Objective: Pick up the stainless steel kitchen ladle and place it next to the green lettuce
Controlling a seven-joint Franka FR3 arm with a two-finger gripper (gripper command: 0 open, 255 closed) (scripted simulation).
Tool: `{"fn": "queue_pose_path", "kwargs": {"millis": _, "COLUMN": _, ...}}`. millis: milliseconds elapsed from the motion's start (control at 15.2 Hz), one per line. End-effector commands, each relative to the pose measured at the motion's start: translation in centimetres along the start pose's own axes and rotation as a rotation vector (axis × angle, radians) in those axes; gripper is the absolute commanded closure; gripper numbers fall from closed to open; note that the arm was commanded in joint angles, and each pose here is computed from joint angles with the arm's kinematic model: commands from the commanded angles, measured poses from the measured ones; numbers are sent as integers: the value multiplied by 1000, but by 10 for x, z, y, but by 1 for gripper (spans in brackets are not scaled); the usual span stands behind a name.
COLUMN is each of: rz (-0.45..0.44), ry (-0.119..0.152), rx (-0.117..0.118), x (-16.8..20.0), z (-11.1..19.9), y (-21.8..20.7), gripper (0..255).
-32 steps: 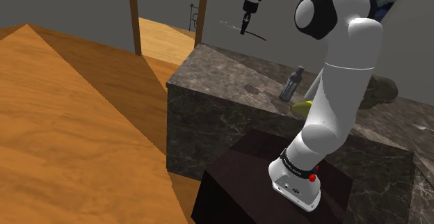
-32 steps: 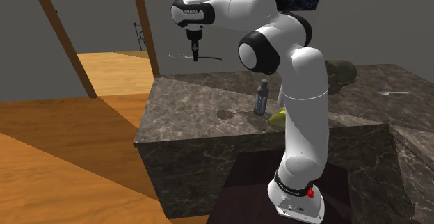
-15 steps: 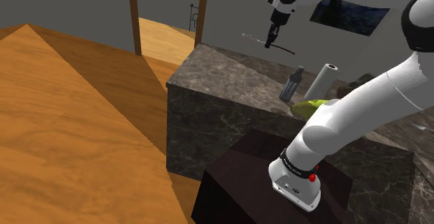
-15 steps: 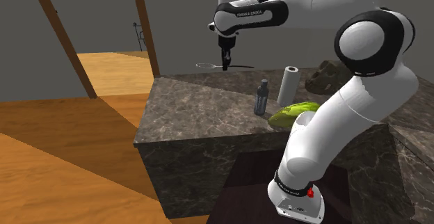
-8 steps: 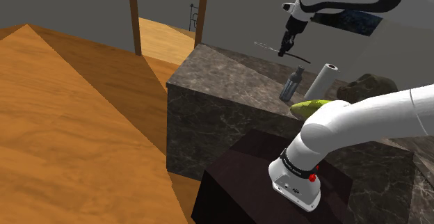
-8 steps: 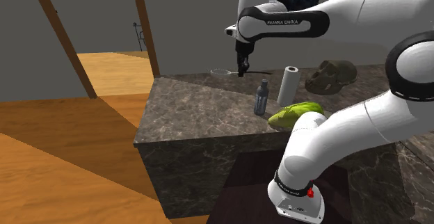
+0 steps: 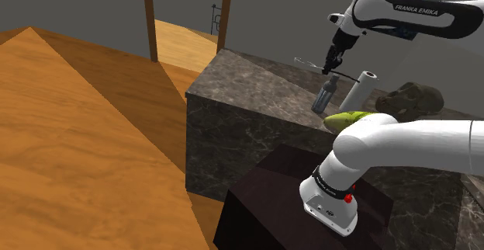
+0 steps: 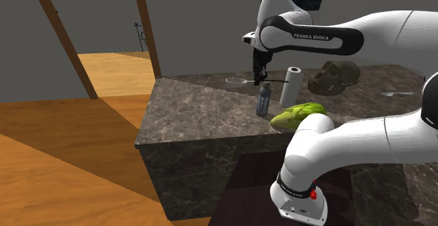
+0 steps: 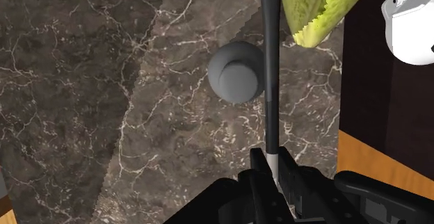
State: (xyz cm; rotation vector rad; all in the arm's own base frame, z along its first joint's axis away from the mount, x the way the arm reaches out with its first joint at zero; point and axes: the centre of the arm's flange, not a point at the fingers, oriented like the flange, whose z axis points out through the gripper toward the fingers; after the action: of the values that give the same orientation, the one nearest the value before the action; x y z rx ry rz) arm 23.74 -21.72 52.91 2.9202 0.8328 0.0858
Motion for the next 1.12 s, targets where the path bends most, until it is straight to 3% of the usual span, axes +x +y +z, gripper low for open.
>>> {"fn": "queue_pose_path", "kwargs": {"millis": 0, "rz": 0, "ry": 0, "rx": 0, "x": -2, "z": 11, "y": -2, "gripper": 255}}
{"fn": "queue_pose_path", "kwargs": {"millis": 1056, "rz": 0, "ry": 0, "rx": 0, "x": -4, "z": 94, "y": -12, "gripper": 255}}
